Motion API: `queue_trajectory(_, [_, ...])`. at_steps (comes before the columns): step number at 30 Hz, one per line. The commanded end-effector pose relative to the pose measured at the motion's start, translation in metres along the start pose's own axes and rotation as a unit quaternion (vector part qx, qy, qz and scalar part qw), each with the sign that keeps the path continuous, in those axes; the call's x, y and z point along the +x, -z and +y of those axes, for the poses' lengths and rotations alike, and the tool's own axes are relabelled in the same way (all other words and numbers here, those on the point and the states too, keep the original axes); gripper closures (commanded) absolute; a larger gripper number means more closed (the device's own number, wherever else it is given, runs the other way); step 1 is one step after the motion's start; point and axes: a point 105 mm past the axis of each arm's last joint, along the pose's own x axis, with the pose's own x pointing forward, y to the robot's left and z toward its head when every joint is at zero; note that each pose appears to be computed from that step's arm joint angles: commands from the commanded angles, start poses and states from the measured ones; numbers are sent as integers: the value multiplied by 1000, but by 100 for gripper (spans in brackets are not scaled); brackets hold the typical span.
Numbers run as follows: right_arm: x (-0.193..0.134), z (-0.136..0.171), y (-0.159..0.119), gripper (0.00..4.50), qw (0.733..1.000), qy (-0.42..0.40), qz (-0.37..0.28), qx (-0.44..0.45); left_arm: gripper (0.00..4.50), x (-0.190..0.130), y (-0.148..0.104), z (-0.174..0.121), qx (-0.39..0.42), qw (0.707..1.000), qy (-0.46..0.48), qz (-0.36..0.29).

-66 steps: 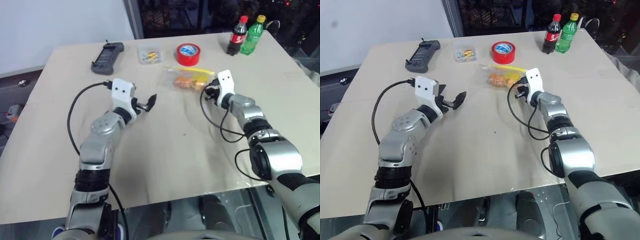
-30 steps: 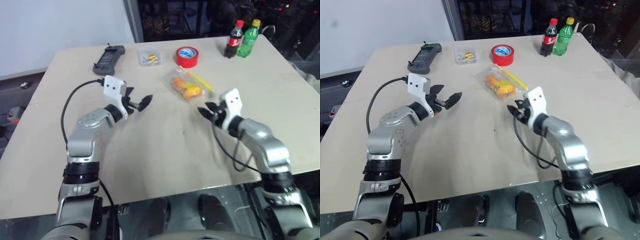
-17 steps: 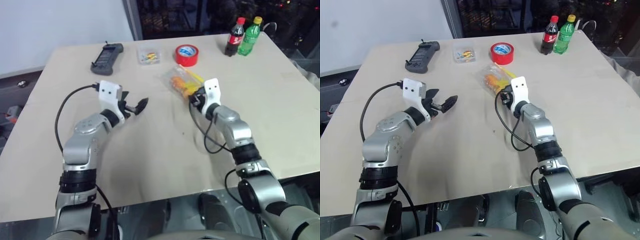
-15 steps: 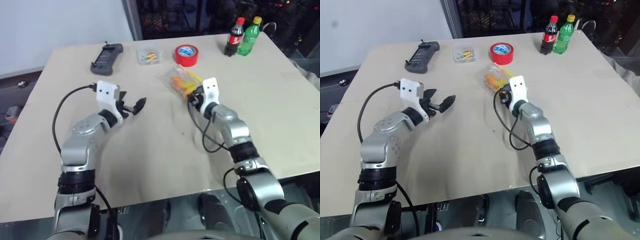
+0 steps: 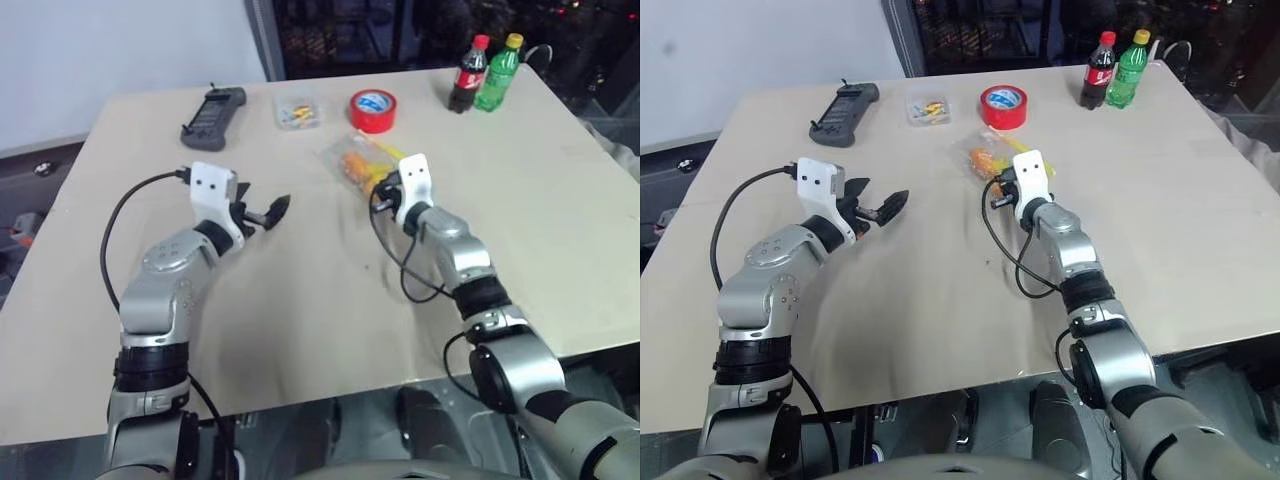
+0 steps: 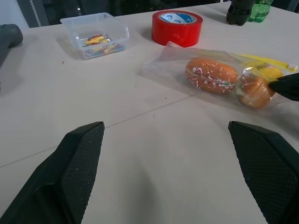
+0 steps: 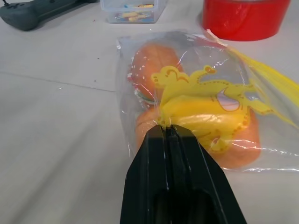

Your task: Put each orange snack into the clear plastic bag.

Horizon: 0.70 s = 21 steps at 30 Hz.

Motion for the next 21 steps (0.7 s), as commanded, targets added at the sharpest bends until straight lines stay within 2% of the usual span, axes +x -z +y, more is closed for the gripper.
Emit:
queue_trajectory(1, [-16,24,-20,442,995,-90,-40,-24,0,-5,-16,2,13,1000,-5,-26])
queue_trajectory(7, [-77,57,-22,442,968,-243,-38,-54,0,-3,-15,5,8,1000,-8,-27])
queue_trajectory(9, [-98,61,-20,442,959,-276,-25,-58,0,-3,-15,5,5,1000,-7,-26])
queue_trajectory(12, [-146,62,-11,442,938,-340,19,-66,0,-2,-13,5,1,1000,6,-17])
queue_trajectory(15, [-171,57,-2,442,933,-349,58,-67,0,-2,-11,3,1,1000,26,-4])
queue_trajectory(18, [-180,46,4,442,941,-323,76,-69,0,0,-8,-2,2,999,50,8])
queue_trajectory(20, [-181,34,9,442,951,-286,80,-81,0,5,-5,-15,4,996,84,17])
queue_trajectory(21, [-181,31,12,390,955,-273,82,-80,0,8,-4,-23,8,994,104,22])
